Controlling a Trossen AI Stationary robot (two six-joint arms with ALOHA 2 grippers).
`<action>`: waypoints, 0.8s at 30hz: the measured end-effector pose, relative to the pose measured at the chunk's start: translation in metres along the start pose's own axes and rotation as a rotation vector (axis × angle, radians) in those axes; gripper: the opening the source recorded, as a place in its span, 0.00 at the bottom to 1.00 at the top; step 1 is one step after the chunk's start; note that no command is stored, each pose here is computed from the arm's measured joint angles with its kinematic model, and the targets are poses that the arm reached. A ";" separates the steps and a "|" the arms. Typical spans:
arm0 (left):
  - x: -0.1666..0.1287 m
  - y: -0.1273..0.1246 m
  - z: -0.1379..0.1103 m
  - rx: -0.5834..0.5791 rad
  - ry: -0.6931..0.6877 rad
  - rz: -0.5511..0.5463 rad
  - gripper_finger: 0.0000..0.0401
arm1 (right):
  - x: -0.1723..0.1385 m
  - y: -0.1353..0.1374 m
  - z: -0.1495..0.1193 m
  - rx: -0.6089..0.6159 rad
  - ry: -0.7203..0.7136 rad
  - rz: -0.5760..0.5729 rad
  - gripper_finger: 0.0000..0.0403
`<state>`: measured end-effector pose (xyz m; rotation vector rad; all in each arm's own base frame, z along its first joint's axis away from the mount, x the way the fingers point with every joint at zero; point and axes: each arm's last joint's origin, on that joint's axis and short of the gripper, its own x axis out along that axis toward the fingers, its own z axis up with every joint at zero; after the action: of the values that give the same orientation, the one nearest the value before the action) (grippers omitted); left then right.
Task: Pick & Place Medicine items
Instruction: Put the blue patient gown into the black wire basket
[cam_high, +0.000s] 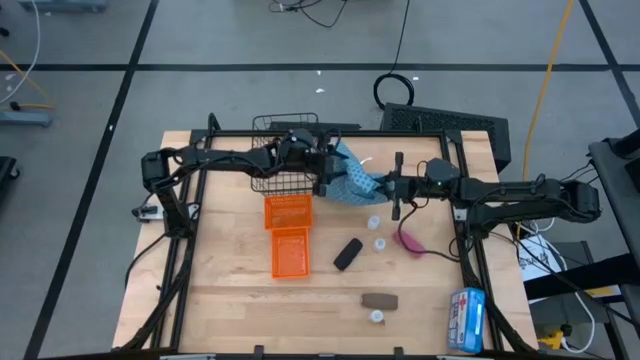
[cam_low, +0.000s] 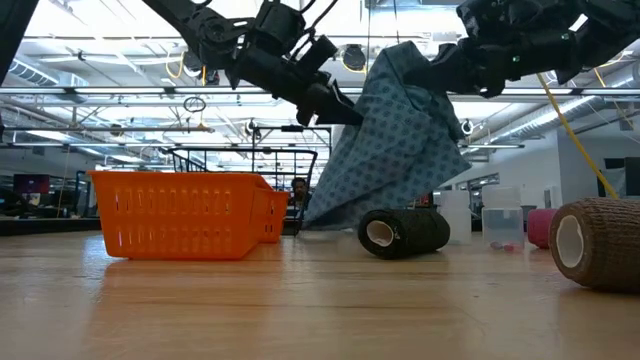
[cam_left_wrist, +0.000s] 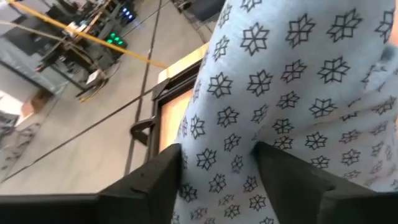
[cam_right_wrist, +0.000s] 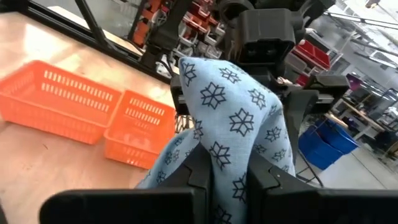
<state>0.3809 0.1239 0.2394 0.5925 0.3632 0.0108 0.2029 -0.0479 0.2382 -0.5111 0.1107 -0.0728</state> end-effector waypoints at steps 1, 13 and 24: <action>0.001 0.000 0.000 0.000 -0.006 -0.009 0.49 | 0.000 0.000 0.000 0.008 -0.004 0.007 0.07; 0.002 0.002 0.005 -0.024 0.046 0.179 0.32 | -0.004 -0.003 0.005 0.013 -0.014 -0.047 0.07; -0.053 0.024 0.054 -0.235 -0.011 0.393 0.49 | -0.031 -0.016 0.032 0.021 -0.186 -0.179 0.07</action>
<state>0.3519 0.1090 0.3114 0.4230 0.2256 0.4220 0.1757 -0.0428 0.2766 -0.5037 -0.1178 -0.2006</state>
